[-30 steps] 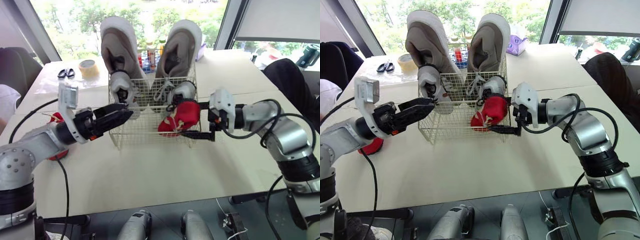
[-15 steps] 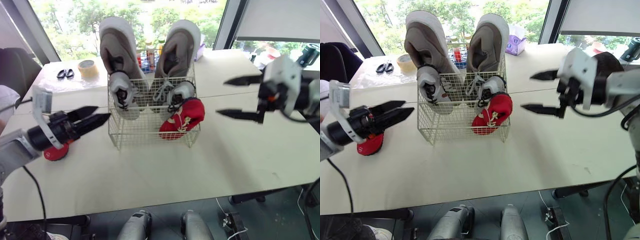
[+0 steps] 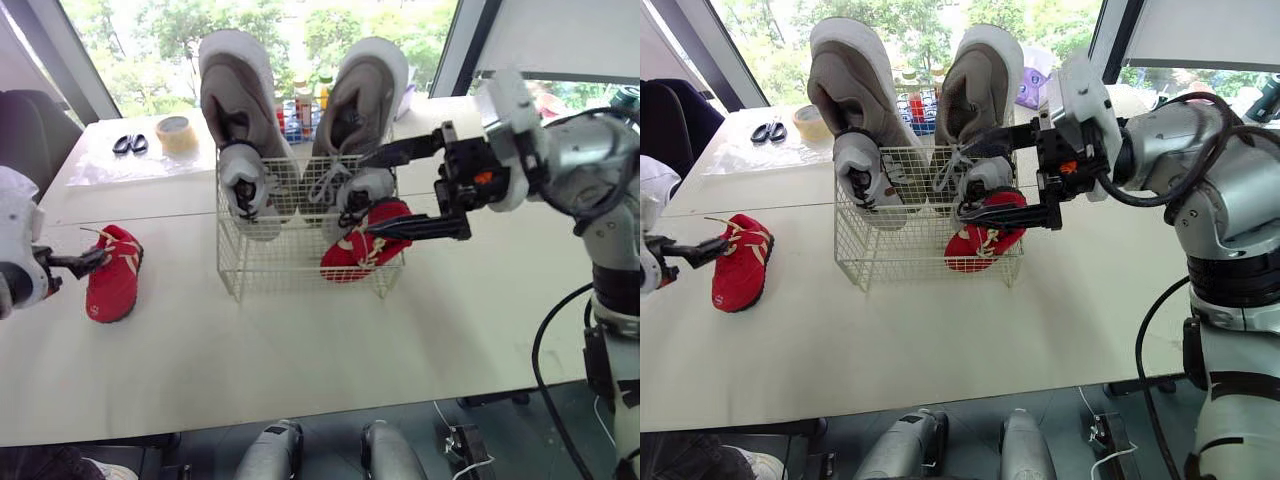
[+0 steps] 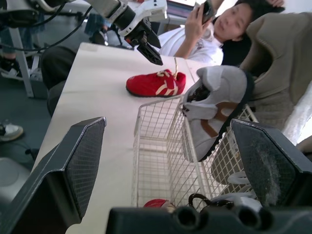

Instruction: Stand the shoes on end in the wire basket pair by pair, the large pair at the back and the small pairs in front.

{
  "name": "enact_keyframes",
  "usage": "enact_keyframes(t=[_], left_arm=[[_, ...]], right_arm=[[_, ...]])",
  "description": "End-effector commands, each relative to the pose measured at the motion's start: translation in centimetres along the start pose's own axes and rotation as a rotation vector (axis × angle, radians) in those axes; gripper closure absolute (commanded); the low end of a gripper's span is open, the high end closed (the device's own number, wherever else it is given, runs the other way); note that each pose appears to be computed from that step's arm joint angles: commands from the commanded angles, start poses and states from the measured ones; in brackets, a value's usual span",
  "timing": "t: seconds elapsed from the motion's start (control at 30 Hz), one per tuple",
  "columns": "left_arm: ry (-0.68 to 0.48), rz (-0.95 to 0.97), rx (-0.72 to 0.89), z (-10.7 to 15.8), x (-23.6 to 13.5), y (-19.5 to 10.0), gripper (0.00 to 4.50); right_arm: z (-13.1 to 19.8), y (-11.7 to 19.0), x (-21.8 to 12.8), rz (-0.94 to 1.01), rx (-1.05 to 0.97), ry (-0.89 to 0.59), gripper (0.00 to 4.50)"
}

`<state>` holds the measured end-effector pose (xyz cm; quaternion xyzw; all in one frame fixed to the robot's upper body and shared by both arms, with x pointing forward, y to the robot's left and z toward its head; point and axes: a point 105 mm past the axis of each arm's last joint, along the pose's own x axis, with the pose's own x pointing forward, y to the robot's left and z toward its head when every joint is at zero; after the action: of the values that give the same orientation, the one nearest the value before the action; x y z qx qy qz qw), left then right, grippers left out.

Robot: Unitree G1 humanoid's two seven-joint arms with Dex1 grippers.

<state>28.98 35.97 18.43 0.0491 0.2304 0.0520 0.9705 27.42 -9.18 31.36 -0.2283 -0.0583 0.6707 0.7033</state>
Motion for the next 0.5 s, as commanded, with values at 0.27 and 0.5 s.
enact_keyframes(t=[0.27,0.5], left_arm=[[0.03,-0.042,-0.016,-0.5,5.0,-0.3,0.0],[0.057,-0.03,-0.015,-1.3,6.1,0.4,0.0]], right_arm=[[0.9,1.5,-0.6,-0.011,-0.065,0.042,0.06],[1.0,1.7,-1.0,-0.055,-0.055,0.063,0.06]])
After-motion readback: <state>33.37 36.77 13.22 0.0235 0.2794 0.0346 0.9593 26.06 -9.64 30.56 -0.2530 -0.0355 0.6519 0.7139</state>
